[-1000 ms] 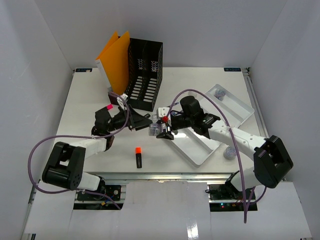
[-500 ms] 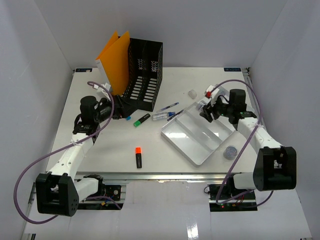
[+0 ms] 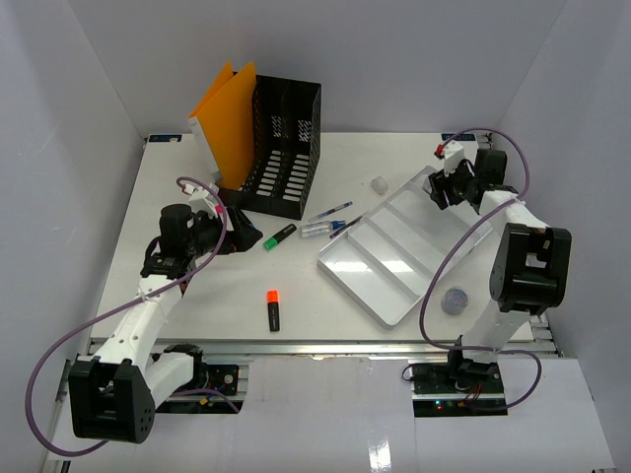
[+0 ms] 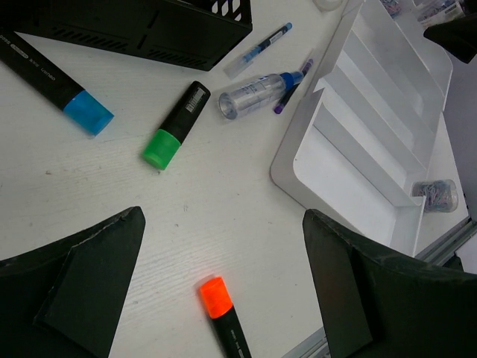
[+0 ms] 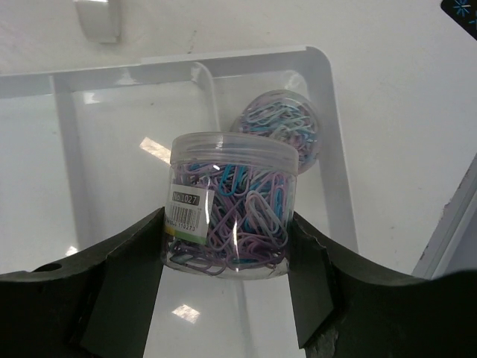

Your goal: Organize the desk

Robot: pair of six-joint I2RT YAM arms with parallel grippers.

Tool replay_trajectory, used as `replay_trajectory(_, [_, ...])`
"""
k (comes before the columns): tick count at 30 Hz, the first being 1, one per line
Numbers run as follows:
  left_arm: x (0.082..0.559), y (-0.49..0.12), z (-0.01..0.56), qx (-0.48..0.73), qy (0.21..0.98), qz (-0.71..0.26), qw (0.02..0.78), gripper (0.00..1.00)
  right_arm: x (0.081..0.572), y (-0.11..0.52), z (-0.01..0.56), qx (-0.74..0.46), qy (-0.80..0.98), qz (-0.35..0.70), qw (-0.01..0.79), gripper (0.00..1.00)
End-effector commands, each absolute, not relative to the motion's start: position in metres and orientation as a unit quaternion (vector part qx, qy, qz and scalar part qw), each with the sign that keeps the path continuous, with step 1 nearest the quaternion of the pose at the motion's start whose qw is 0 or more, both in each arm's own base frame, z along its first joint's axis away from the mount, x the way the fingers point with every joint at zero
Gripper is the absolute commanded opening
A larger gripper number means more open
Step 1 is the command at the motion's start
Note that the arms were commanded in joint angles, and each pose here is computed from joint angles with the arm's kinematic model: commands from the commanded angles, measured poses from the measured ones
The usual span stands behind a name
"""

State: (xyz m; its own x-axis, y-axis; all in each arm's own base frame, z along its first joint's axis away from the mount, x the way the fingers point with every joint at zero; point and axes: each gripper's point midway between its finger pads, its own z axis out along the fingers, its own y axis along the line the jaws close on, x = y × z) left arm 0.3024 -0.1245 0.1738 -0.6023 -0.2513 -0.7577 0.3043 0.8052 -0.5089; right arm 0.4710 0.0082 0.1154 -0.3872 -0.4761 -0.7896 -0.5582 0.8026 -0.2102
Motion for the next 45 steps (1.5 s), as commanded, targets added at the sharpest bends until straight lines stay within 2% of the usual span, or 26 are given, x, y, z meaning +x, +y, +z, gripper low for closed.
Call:
replay_trajectory(1, [0.299, -0.117, 0.173, 0.018, 0.84, -0.294, 0.455, 0.98, 0.498, -0.024, 0.137, -0.293, 0.825, 0.009, 0.483, 0.34])
replay_trajectory(7, [0.299, -0.118, 0.174, 0.019, 0.84, -0.297, 0.454, 0.98, 0.491, -0.04, 0.124, -0.298, 0.83, 0.013, 0.47, 0.4])
replay_trajectory(14, [0.298, -0.119, 0.175, 0.02, 0.839, -0.3, 0.454, 0.98, 0.491, -0.048, 0.107, -0.303, 0.842, 0.02, 0.447, 0.63])
replay_trajectory(16, [0.298, -0.119, 0.175, 0.02, 0.838, -0.3, 0.454, 0.98, 0.493, -0.052, 0.102, -0.298, 0.847, 0.015, 0.44, 0.74])
replay_trajectory(19, [0.297, -0.119, 0.176, 0.021, 0.838, -0.301, 0.455, 0.98, 0.495, -0.055, 0.104, -0.29, 0.849, 0.011, 0.44, 0.84])
replay_trajectory(24, [0.294, -0.122, 0.178, 0.027, 0.835, -0.308, 0.455, 0.98, 0.487, -0.051, 0.132, -0.292, 0.838, 0.006, 0.46, 0.93])
replay_trajectory(28, [0.293, -0.122, 0.18, 0.028, 0.833, -0.311, 0.457, 0.98, 0.446, -0.02, 0.142, -0.326, 0.842, 0.092, 0.42, 0.93])
replay_trajectory(32, [0.291, -0.115, 0.185, 0.006, 0.832, -0.295, 0.47, 0.98, 0.365, 0.016, 0.145, -0.368, 0.844, 0.201, 0.334, 0.9])
replay_trajectory(39, [0.287, -0.116, 0.193, 0.009, 0.824, -0.301, 0.481, 0.98, 0.246, 0.001, 0.116, -0.423, 0.869, 0.156, 0.203, 0.93])
replay_trajectory(42, [0.286, -0.118, 0.196, 0.014, 0.82, -0.308, 0.482, 0.98, 0.212, -0.01, 0.107, -0.448, 0.87, 0.131, 0.157, 0.96])
replay_trajectory(45, [0.285, -0.118, 0.196, 0.014, 0.819, -0.308, 0.484, 0.98, 0.195, -0.014, 0.102, -0.471, 0.862, 0.111, 0.15, 0.97])
